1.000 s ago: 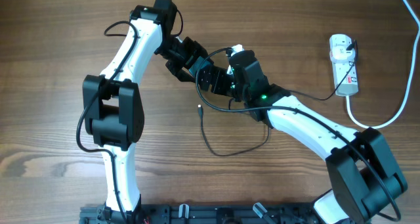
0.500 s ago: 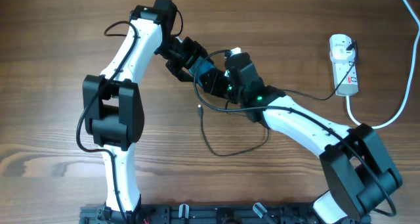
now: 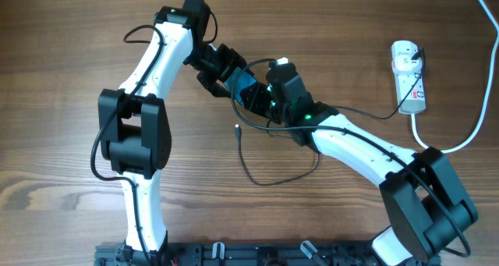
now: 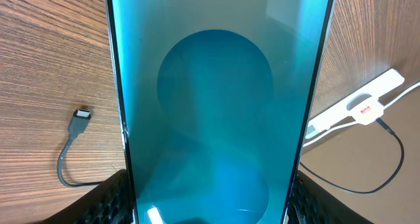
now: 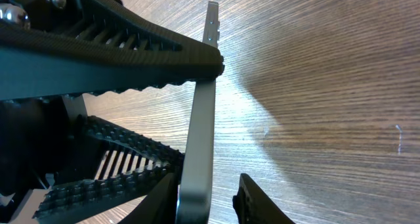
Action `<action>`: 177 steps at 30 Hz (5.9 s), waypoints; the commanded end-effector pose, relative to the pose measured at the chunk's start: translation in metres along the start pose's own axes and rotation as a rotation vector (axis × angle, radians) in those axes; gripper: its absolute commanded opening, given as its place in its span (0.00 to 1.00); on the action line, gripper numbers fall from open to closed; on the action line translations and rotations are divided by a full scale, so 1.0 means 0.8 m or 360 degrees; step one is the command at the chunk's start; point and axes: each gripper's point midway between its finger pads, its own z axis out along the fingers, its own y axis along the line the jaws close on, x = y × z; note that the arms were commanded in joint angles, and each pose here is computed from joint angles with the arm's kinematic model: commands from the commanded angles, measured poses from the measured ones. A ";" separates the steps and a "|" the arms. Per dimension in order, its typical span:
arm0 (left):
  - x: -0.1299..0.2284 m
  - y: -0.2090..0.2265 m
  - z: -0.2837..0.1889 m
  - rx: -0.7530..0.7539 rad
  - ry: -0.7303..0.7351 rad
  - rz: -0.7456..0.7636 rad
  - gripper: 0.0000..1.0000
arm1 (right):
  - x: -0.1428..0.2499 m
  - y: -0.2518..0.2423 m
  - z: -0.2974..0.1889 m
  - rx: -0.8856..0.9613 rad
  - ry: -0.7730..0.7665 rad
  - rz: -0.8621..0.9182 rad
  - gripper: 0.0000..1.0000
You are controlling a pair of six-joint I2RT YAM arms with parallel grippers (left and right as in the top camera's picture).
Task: Plug charger to phone and switch on socket
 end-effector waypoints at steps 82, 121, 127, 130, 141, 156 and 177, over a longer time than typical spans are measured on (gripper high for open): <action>0.023 -0.008 -0.130 -0.0007 -0.0570 0.0512 1.00 | -0.126 -0.033 -0.123 -0.0077 -0.0172 0.0119 0.05; 0.025 -0.002 -0.060 0.1413 -0.0863 0.0434 1.00 | -0.062 0.000 -0.053 -0.0960 0.0175 0.0553 0.04; 0.016 -0.001 -0.065 0.1426 -0.0924 0.0381 1.00 | -0.040 0.010 -0.038 -0.0994 0.0249 0.0570 0.04; 0.013 -0.001 -0.067 0.1428 -0.0946 0.0364 1.00 | -0.030 0.022 -0.038 -0.1027 0.0275 0.0535 0.04; 0.018 -0.013 -0.085 0.1547 -0.0961 0.0358 0.99 | -0.005 0.041 -0.034 -0.1042 0.0350 0.0517 0.04; 0.020 -0.018 -0.095 0.1603 -0.0969 0.0349 0.93 | 0.016 0.060 -0.035 -0.1079 0.0421 0.0502 0.04; 0.019 -0.018 -0.094 0.1603 -0.0968 0.0348 0.57 | 0.029 0.064 -0.038 -0.1098 0.0497 0.0465 0.04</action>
